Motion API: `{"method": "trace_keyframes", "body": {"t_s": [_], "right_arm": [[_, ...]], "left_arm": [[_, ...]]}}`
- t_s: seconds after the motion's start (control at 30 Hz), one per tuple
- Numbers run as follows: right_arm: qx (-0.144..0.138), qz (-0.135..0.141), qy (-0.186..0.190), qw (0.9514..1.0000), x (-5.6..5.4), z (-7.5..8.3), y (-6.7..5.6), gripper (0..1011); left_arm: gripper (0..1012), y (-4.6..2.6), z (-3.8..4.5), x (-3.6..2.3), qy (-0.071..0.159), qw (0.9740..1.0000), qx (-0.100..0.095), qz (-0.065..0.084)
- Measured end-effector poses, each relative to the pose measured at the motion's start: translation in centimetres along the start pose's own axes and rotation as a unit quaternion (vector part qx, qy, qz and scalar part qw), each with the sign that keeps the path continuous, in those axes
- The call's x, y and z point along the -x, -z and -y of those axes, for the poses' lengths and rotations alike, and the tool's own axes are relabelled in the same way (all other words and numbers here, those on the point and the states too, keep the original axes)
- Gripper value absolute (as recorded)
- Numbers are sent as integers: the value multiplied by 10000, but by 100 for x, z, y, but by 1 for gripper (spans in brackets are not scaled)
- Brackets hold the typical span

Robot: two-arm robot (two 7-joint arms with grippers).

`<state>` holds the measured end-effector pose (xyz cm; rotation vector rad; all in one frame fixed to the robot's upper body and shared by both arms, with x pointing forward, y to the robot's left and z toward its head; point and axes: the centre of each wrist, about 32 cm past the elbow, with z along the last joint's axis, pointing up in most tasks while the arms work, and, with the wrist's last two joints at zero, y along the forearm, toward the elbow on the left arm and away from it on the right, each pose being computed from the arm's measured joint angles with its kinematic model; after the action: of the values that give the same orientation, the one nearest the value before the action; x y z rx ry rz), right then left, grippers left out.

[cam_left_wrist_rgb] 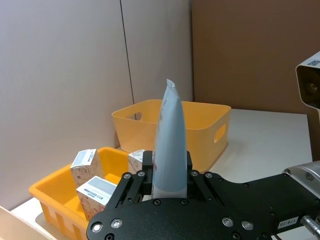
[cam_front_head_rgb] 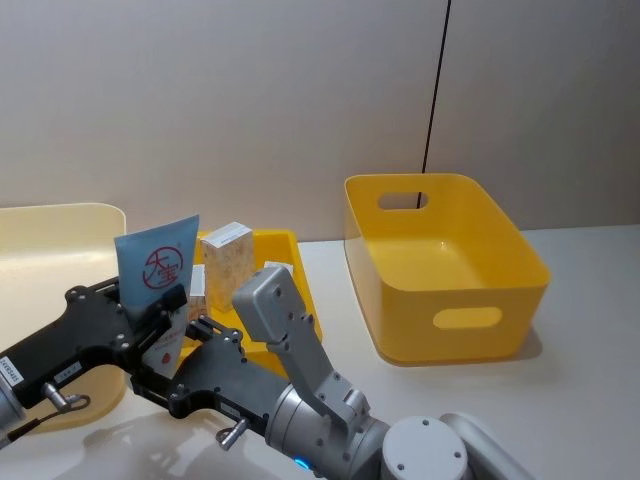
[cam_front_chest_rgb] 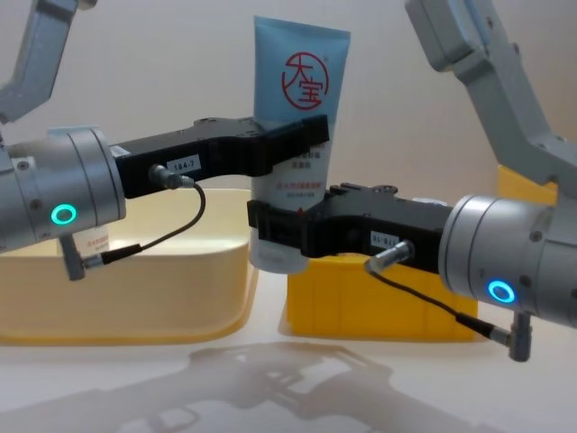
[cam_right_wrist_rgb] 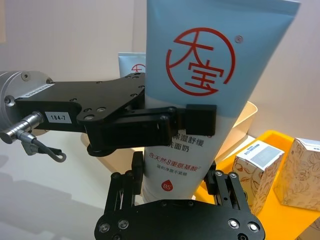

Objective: Bimanual collaborative sorting of washing and personal care products

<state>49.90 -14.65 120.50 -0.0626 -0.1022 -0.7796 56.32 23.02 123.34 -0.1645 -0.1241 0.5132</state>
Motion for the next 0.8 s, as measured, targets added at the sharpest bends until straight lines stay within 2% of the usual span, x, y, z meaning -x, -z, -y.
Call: {"method": "trace_keyframes", "body": {"t_s": [0.1, 0.23, 0.5, 0.53, 0.8], "right_arm": [[-3, 1, -7, 10000, 4, -4, 0, 679], [-7, 4, -12, 10000, 6, -9, -1, 652], [-10, 8, -18, 10000, 7, -13, -2, 612], [-10, 9, -20, 10000, 7, -13, -2, 601], [-9, 29, 24, 10000, -2, 9, -4, 565]], "left_arm": [[356, 1, 2, 2, 3, 10000, 0, -1], [513, 0, 1, 1, 3, 10000, -1, 0], [734, 0, 0, 0, 1, 10000, -2, 1], [793, 0, 0, 0, 1, 10000, -2, 1], [989, 0, 0, 0, -1, 10000, -1, 0]]}}
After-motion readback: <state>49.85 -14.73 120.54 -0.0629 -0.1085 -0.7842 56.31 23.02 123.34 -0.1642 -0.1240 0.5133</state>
